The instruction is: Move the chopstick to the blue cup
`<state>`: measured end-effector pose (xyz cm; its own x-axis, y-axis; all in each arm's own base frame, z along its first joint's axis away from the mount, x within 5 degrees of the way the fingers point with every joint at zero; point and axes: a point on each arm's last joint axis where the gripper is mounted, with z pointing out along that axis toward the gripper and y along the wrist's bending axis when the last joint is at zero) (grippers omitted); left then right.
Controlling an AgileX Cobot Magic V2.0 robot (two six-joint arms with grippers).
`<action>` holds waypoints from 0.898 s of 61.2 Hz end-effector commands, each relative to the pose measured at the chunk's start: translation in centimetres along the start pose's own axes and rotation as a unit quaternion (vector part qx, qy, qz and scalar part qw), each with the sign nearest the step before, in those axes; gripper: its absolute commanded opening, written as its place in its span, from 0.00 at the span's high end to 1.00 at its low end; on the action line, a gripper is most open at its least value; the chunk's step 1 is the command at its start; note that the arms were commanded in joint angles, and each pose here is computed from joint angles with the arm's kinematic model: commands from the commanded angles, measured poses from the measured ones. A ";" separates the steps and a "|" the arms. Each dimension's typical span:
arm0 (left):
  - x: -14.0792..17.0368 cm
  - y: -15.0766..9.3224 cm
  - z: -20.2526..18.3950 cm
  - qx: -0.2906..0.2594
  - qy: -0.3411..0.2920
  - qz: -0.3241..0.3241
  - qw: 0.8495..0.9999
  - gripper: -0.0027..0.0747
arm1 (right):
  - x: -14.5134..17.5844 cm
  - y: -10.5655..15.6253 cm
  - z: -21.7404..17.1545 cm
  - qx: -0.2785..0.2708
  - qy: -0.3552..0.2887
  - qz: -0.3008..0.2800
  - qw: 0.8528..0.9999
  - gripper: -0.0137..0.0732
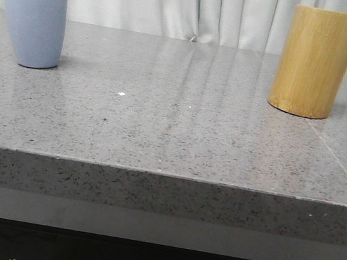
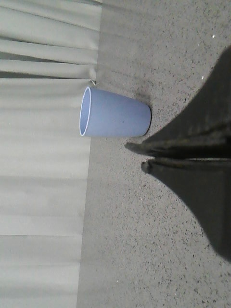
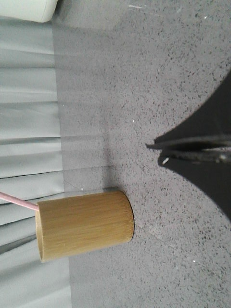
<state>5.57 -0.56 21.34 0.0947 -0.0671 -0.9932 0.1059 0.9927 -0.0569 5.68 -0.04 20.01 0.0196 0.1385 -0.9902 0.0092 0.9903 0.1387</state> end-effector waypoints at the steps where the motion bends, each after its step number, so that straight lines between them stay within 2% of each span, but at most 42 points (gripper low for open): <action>1: -0.4 0.1 -0.2 -0.003 -0.043 -0.007 0.999 0.99 | -1.0 0.0 -0.2 0.000 -0.055 -0.008 0.998 0.92; 40: -0.4 0.1 -0.2 -0.003 -0.043 -0.007 0.999 0.99 | -1.3 0.0 -0.3 0.000 -0.069 -0.008 0.998 0.92; 55: -1.9 0.1 -0.4 -0.004 -0.086 -0.020 0.996 0.99 | -1.9 0.1 -0.4 -0.002 -0.073 -0.008 0.997 0.92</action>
<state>5.53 -0.50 21.71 0.1336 -0.0898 -0.9870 0.1055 0.9915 -0.0759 5.67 -0.07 20.24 0.0458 0.1381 -0.9894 0.0089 0.9903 0.1386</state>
